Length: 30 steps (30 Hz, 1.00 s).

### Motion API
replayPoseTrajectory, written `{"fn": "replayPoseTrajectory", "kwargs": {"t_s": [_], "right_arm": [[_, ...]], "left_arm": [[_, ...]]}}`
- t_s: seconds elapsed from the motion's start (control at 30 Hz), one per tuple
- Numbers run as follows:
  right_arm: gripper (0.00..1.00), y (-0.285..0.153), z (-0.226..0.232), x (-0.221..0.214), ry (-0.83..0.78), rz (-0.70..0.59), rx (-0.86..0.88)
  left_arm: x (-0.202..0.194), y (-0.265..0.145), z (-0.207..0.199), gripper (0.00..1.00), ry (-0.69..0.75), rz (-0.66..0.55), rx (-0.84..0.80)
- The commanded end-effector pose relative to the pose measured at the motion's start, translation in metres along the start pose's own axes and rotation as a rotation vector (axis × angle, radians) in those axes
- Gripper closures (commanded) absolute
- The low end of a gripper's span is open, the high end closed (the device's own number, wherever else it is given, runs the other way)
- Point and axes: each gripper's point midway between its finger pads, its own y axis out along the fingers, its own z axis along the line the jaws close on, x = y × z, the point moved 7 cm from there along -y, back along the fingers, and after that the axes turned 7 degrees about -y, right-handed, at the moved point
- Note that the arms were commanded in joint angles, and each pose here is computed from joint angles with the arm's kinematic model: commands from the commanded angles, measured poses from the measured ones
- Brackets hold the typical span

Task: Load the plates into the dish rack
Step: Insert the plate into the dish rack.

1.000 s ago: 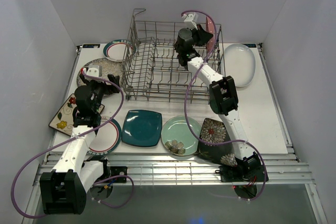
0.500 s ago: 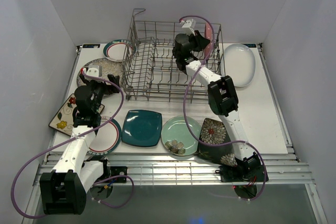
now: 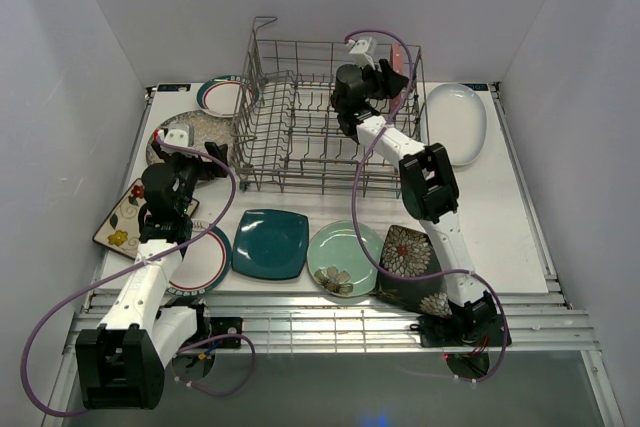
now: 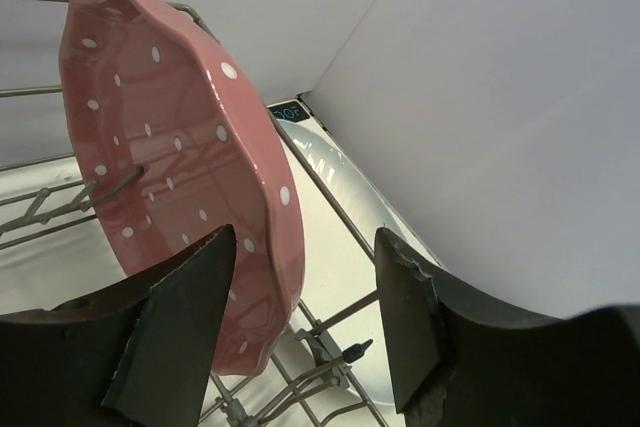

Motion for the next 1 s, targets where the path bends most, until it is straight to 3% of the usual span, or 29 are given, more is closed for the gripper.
{"fn": "replayPoseTrajectory", "kwargs": {"t_s": [0.0,0.47,0.53,0.6,0.63,0.67,0.7,0.97], "right_arm": [[0.36,0.005,-0.039,0.028,0.178,-0.012,-0.034],[0.35,0.026,-0.063,0.017,0.227,-0.013,-0.032],[0.34,0.027,-0.059,0.012,0.189,-0.007,0.012],[0.33,0.03,-0.053,0.011,0.267,0.013,0.074],[0.32,0.037,-0.047,-0.004,0.175,0.06,0.16],[0.32,0.042,-0.046,0.004,0.316,0.086,0.186],[0.32,0.046,-0.043,0.001,0.32,0.108,0.239],[0.28,0.043,-0.052,-0.005,0.352,0.08,0.262]], "left_arm": [[0.012,-0.003,-0.002,0.02,0.014,-0.045,-0.017],[0.013,-0.004,-0.002,0.02,0.016,-0.048,-0.019],[0.013,-0.004,-0.003,0.02,0.016,-0.049,-0.021],[0.013,-0.004,-0.003,0.02,0.016,-0.049,-0.019],[0.014,-0.004,-0.003,0.02,0.017,-0.052,-0.018],[0.014,-0.004,-0.002,0.02,0.017,-0.054,-0.017],[0.013,-0.004,-0.002,0.02,0.017,-0.051,-0.016],[0.013,-0.003,-0.002,0.02,0.015,-0.048,-0.017]]}}
